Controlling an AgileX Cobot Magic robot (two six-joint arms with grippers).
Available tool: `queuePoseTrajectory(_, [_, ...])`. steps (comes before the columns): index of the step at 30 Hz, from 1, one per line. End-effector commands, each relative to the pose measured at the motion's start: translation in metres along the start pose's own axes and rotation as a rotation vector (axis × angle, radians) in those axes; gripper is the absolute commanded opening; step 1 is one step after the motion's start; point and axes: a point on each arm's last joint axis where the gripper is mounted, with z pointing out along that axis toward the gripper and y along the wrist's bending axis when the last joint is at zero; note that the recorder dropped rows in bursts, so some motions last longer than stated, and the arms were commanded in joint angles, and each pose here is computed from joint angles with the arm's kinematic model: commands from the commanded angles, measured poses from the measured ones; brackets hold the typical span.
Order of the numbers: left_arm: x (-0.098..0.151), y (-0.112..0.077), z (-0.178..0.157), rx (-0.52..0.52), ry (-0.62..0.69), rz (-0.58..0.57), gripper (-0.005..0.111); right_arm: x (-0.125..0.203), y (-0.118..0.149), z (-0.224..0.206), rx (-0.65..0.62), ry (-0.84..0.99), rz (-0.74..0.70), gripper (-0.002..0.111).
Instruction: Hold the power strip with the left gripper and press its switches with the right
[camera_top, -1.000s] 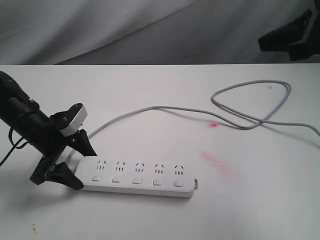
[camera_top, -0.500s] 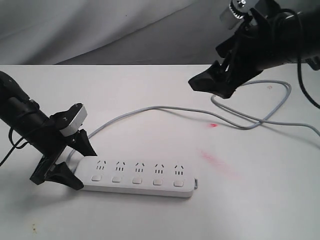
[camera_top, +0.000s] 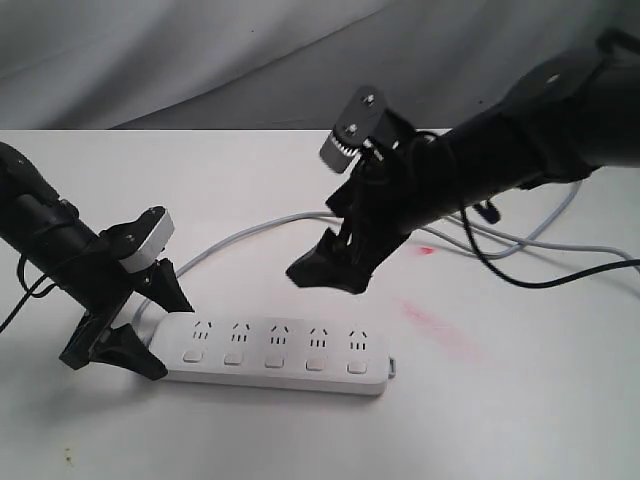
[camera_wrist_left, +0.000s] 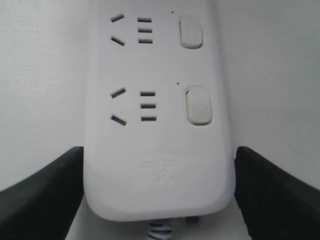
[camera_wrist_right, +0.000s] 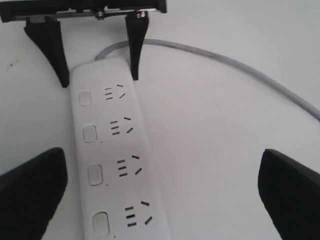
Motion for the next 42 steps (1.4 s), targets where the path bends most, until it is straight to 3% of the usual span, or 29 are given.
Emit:
queuePoseTrajectory(1, [-0.003,0.0,0.001,0.002,-0.008,0.005,0.054,-0.009,0.0,0.029,-0.067,-0.01,-0.044,0.095])
queuePoseTrajectory(10, [-0.003,0.0,0.001,0.002,-0.008,0.005,0.054,-0.038,0.006,0.074,-0.102,-0.035,-0.193,0.095])
queuePoseTrajectory(18, [-0.003,0.0,0.001,0.002,-0.008,0.005,0.054,-0.033,0.015,0.116,-0.075,-0.005,-0.218,0.095])
queuePoseTrajectory(42, [-0.003,0.0,0.001,0.002,-0.008,0.005,0.054,-0.021,0.022,0.144,-0.065,0.014,-0.168,0.095])
